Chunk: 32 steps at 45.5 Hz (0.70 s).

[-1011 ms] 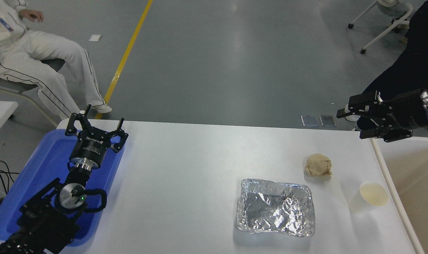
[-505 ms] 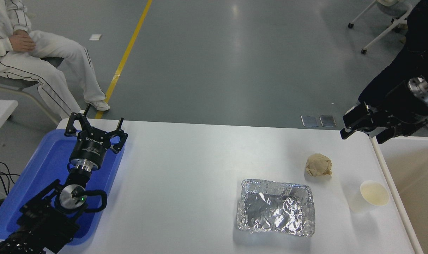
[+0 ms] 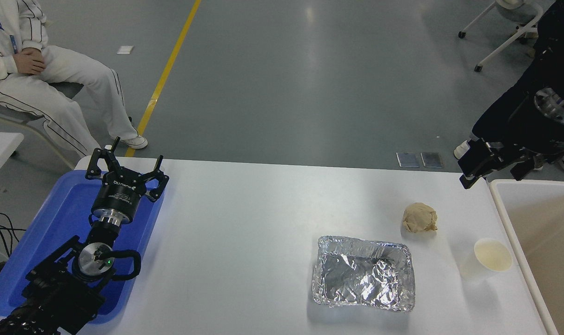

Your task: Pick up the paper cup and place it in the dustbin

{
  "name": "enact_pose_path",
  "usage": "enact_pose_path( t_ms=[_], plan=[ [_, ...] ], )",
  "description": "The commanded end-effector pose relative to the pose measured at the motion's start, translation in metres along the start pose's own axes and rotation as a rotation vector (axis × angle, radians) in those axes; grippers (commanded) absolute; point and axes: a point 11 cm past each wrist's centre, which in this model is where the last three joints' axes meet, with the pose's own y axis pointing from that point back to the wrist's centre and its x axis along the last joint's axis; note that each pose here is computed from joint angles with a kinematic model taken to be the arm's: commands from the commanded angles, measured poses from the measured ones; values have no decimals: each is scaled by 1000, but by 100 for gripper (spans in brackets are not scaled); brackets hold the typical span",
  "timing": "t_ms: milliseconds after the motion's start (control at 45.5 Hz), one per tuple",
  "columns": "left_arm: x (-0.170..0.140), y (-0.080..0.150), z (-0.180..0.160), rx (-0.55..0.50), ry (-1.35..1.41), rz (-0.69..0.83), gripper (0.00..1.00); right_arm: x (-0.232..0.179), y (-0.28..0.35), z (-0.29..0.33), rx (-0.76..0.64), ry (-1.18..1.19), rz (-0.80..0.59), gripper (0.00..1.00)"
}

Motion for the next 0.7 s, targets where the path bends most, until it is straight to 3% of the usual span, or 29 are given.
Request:
enact_pose_path(
  t_ms=[0, 681],
  plan=[
    [0, 0, 0, 3, -1, -1, 100, -7, -5, 7, 1, -20, -17, 100],
    [0, 0, 0, 3, -1, -1, 100, -37, -52, 34, 60, -204, -104, 100]
  ],
)
